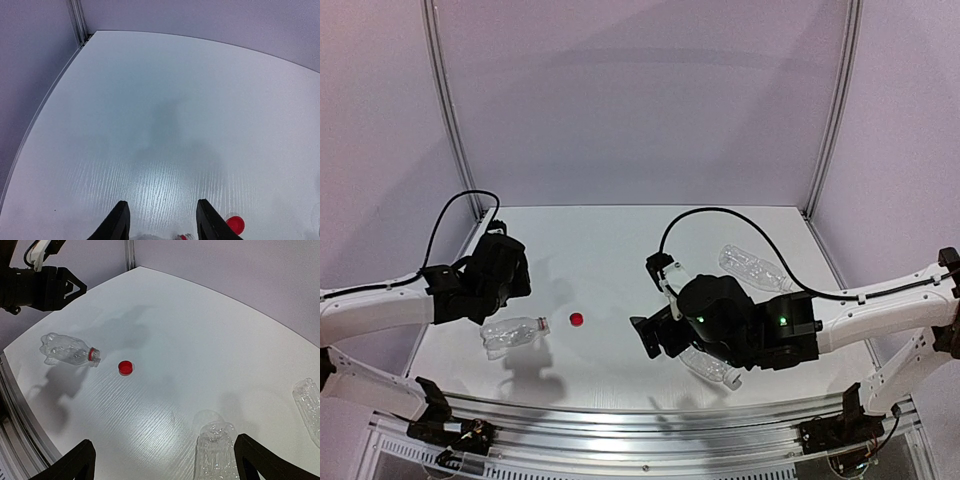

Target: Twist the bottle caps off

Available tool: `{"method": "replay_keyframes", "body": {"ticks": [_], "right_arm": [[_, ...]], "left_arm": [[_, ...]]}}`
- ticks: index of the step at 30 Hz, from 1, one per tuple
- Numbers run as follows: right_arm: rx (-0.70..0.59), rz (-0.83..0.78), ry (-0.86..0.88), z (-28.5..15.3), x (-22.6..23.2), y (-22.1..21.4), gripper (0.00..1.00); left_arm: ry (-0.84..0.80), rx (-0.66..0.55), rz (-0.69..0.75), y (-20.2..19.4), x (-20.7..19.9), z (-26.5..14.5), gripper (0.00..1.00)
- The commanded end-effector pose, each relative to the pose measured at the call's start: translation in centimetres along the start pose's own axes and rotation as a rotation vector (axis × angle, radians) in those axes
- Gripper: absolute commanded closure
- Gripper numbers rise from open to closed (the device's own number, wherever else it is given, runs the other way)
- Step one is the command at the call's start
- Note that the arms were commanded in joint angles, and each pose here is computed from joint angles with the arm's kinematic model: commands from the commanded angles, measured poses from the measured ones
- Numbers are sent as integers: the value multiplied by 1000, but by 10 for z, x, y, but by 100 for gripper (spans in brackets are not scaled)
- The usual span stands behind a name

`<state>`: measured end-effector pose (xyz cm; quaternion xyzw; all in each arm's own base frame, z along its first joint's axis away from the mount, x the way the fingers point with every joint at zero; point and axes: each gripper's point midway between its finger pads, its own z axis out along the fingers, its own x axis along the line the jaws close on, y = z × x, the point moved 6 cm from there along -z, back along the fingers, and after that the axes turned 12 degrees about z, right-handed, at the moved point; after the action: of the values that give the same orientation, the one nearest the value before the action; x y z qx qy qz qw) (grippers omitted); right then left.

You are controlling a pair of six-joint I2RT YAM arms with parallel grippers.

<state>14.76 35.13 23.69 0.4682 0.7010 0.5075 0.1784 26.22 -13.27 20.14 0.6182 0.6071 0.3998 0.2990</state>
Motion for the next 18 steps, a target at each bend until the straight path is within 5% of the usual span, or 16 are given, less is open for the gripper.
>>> {"method": "replay_keyframes", "body": {"ticks": [1,13,18], "right_arm": [[-2,10,-10,-1,-2,4,1],[138,78,-49,25,-32,-3,1],[242,128,-94,33,-58,-10,1]], "left_arm": [[-29,-26,-21,4,3,-6,51],[-114,-100,-12,17,0,-35,19],[-167,-125,-25,23,3,-48,13]]}}
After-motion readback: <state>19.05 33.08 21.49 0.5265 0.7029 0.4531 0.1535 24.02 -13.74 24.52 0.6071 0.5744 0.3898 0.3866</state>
